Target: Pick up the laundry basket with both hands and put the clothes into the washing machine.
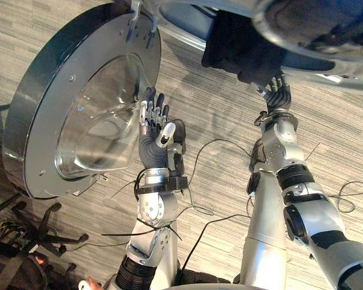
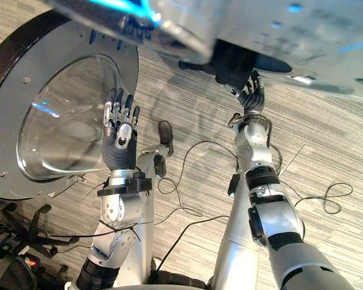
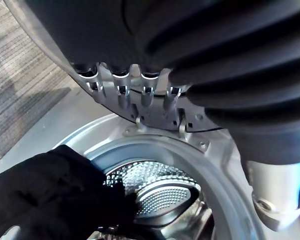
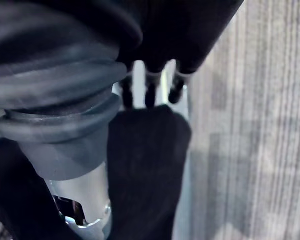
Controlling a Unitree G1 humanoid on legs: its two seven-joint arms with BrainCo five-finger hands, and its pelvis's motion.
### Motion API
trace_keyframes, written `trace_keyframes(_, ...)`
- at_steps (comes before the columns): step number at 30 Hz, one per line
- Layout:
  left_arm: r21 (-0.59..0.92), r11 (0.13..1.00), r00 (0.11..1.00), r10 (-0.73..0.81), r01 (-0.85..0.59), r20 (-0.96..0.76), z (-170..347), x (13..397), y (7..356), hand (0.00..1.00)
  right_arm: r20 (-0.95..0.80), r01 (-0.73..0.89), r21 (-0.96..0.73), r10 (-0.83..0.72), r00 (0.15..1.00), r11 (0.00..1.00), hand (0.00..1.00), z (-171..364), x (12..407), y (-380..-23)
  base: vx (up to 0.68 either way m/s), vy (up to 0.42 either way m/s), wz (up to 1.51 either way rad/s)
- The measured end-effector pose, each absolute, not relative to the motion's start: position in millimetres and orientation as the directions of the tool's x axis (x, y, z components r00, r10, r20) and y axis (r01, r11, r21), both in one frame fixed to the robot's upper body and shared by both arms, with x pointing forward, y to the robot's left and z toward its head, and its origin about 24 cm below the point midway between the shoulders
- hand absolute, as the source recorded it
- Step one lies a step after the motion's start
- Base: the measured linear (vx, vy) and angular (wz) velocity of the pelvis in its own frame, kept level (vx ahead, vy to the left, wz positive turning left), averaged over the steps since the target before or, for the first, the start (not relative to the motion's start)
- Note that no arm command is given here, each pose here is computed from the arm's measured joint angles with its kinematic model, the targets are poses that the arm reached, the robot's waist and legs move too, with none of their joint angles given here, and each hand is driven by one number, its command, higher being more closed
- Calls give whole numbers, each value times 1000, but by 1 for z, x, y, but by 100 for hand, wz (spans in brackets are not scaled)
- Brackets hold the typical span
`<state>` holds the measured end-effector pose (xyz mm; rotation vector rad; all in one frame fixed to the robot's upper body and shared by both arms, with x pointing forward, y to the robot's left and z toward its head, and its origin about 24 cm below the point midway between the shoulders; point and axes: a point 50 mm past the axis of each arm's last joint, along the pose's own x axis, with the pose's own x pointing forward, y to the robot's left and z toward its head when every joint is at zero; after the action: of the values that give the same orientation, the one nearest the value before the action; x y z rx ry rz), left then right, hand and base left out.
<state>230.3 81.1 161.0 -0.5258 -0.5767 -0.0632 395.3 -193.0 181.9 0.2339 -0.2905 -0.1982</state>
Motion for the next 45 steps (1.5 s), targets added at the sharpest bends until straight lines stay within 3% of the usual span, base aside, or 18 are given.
trace_keyframes(9,-448,870,837,80,206,541,161,230,81,0,327,25,87,-52,944,996,0,202,400,-153,47,-2,7)
trace_keyframes(10,-448,870,837,81,205,541,161,230,81,0,339,5,68,-27,940,998,100,205,399,-147,52,-11,7)
trace_keyframes(16,-452,867,824,90,212,559,166,228,83,0,408,-50,83,12,913,995,100,232,399,-132,53,-12,6)
trace_keyframes(24,-464,862,827,102,205,554,167,227,82,0,447,27,190,-111,888,981,100,249,399,-150,57,-10,1)
trace_keyframes(32,-471,857,833,93,212,545,166,225,77,0,474,-20,356,-162,866,934,100,257,392,-151,47,-2,-1)
trace_keyframes(34,-472,857,834,98,206,543,166,226,78,0,530,-54,435,-207,822,899,100,271,378,-156,40,1,-1)
trace_keyframes(38,-481,855,832,116,194,542,168,225,79,0,786,-225,443,-255,563,868,100,333,316,-172,36,7,-13)
trace_keyframes(45,-486,844,816,108,226,568,176,219,78,0,784,-225,459,-273,557,859,100,348,306,-182,53,32,-8)
